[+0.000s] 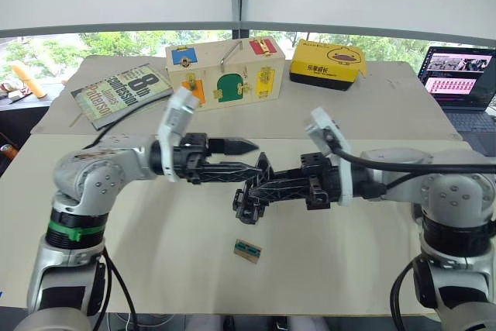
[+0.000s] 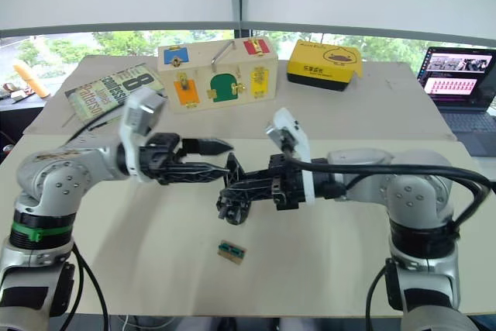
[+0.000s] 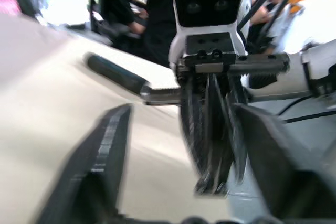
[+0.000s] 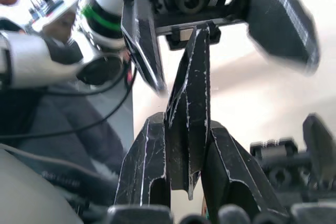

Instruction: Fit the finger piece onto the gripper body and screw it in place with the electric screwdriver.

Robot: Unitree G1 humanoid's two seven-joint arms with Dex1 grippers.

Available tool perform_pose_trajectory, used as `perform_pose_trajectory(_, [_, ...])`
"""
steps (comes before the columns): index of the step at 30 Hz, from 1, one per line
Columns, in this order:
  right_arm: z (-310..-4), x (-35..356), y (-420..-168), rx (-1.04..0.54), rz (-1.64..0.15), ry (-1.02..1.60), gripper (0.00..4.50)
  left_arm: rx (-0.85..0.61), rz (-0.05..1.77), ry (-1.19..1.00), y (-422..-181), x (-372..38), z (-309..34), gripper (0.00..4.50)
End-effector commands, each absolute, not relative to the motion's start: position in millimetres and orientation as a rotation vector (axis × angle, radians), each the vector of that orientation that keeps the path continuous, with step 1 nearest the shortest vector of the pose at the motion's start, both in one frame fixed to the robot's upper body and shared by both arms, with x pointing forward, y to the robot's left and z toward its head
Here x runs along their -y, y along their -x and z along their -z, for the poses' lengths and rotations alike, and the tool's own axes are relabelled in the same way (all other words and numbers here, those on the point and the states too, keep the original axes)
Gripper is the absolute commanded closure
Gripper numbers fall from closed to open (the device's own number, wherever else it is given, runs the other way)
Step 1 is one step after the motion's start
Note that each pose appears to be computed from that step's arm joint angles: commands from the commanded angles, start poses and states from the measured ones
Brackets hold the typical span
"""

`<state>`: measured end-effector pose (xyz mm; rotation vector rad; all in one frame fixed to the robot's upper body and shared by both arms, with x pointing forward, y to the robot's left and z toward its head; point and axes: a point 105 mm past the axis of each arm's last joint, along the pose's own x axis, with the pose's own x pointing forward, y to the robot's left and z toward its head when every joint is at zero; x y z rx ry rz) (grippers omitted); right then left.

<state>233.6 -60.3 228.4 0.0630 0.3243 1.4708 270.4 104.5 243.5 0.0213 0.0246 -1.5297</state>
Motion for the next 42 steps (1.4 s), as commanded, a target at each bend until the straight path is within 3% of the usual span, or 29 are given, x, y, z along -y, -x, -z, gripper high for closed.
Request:
perform_pose_trajectory(1, [-237,71,-230,-0.212,-1.468,-0.006,4.08,0.002,1.497,-0.249,-270,-131,-229,0.0])
perform_pose_trajectory(8, [-223,80,-234,-0.087,-1.455,0.089,4.08,-0.13,1.41,-0.439,-277,-173,-170,0.0])
perform_pose_trajectory(17, [-212,79,-234,0.049,-1.514,0.113,4.08,-0.111,1.389,-0.422,-294,-155,-109,0.0])
perform_pose_trajectory(31, [-196,80,-233,0.048,-1.51,0.123,4.08,-0.087,1.511,-0.401,-304,-94,-82,0.0])
perform_pose_trajectory(42, [-190,81,-230,0.045,-1.488,0.128,4.08,-0.085,1.532,-0.384,-309,-79,-81,0.0])
